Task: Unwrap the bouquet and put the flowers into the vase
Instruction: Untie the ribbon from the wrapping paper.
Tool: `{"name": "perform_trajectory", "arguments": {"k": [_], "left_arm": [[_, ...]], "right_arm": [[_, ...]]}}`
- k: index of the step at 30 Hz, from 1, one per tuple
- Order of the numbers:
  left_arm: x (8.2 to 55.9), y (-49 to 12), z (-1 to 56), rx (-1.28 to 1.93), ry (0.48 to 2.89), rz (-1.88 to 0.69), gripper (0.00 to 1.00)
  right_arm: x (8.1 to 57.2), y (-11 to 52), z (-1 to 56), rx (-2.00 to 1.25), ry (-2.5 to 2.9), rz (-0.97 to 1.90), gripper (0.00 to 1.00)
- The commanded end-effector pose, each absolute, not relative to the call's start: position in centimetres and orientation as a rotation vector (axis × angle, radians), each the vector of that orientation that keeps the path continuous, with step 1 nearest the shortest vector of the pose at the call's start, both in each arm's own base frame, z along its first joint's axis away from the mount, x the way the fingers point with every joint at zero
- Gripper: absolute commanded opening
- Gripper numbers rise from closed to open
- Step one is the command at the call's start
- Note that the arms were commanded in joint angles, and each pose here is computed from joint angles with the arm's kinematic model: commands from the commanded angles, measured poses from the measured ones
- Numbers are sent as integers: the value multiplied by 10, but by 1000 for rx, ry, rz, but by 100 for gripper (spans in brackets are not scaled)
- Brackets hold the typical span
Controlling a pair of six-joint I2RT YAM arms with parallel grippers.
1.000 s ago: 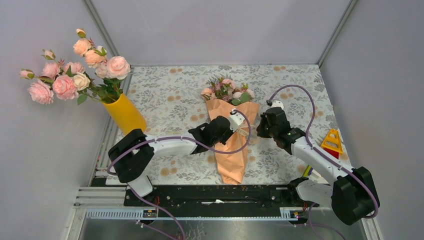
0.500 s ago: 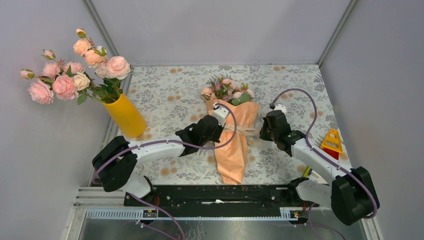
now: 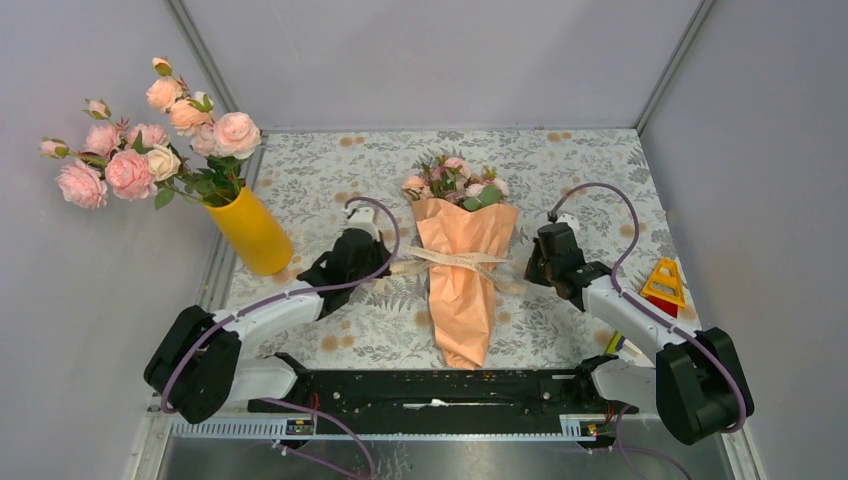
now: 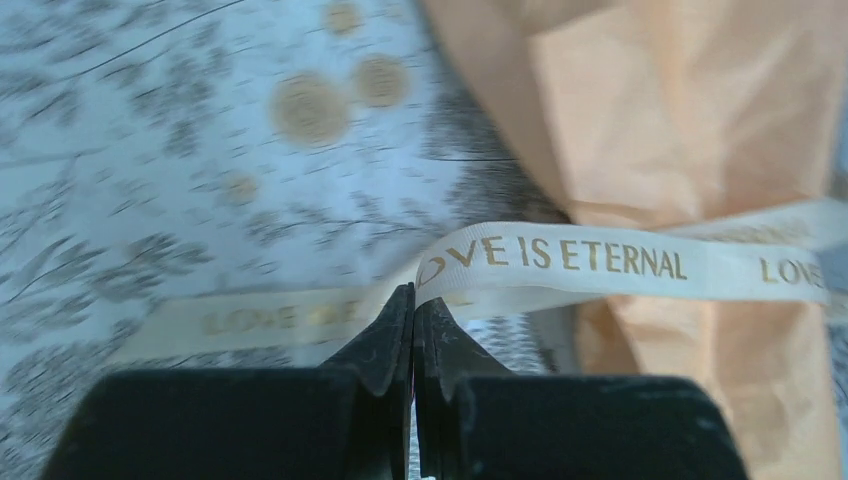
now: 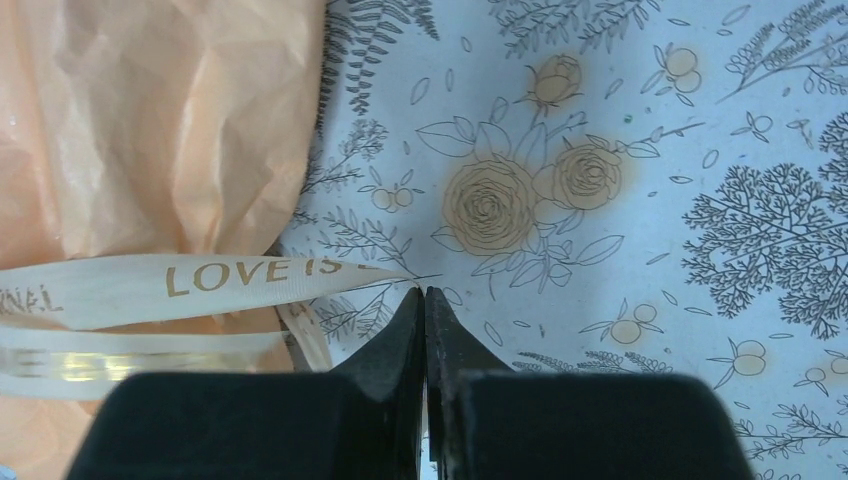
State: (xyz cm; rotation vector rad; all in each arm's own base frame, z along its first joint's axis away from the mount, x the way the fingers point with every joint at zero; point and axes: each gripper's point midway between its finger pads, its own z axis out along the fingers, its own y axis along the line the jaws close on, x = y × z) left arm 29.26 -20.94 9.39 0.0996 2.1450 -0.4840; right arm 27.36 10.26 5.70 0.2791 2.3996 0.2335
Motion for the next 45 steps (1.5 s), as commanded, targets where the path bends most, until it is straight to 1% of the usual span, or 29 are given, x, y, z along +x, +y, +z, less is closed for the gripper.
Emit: {"name": "perform_trajectory", "arguments": {"k": [1, 11, 12, 13, 15, 16, 17, 18, 19, 21, 24, 28, 32, 39, 45], "left_arm": [[302, -174, 92, -147, 2119, -517, 0], [290, -126, 65, -375, 2151, -477, 0], [290, -125, 66, -376, 2149, -475, 3], [289, -124, 66, -367, 2150, -471, 13], [288, -123, 68, -337, 2157, -454, 42], [288, -123, 70, -318, 2157, -447, 55], [288, -124, 72, -299, 2153, -448, 63], [288, -123, 75, -285, 2144, -449, 68], [288, -124, 80, -266, 2134, -449, 73], [289, -129, 92, -202, 2104, -459, 79], [288, -150, 116, -50, 2048, -484, 82], [277, -202, 139, 232, 1988, -563, 81], [270, -256, 155, 408, 1937, -647, 81], [277, -322, 159, 533, 1919, -633, 82], [291, -346, 159, 550, 1921, -583, 82]], "right_arm": [[275, 97, 50, 354, 2397, 244, 0], [273, 93, 34, 436, 2431, 289, 0], [273, 93, 34, 436, 2431, 293, 0], [273, 94, 33, 436, 2434, 297, 0], [274, 95, 34, 432, 2433, 307, 0], [274, 96, 35, 431, 2431, 314, 0], [274, 97, 35, 430, 2430, 320, 0], [275, 98, 36, 429, 2427, 329, 0], [275, 99, 37, 427, 2425, 336, 0], [275, 99, 38, 429, 2422, 344, 0], [275, 100, 40, 428, 2416, 350, 0], [276, 101, 41, 428, 2412, 358, 0], [276, 102, 42, 427, 2414, 366, 0], [276, 103, 43, 427, 2412, 375, 0], [276, 104, 44, 426, 2410, 382, 0]]}}
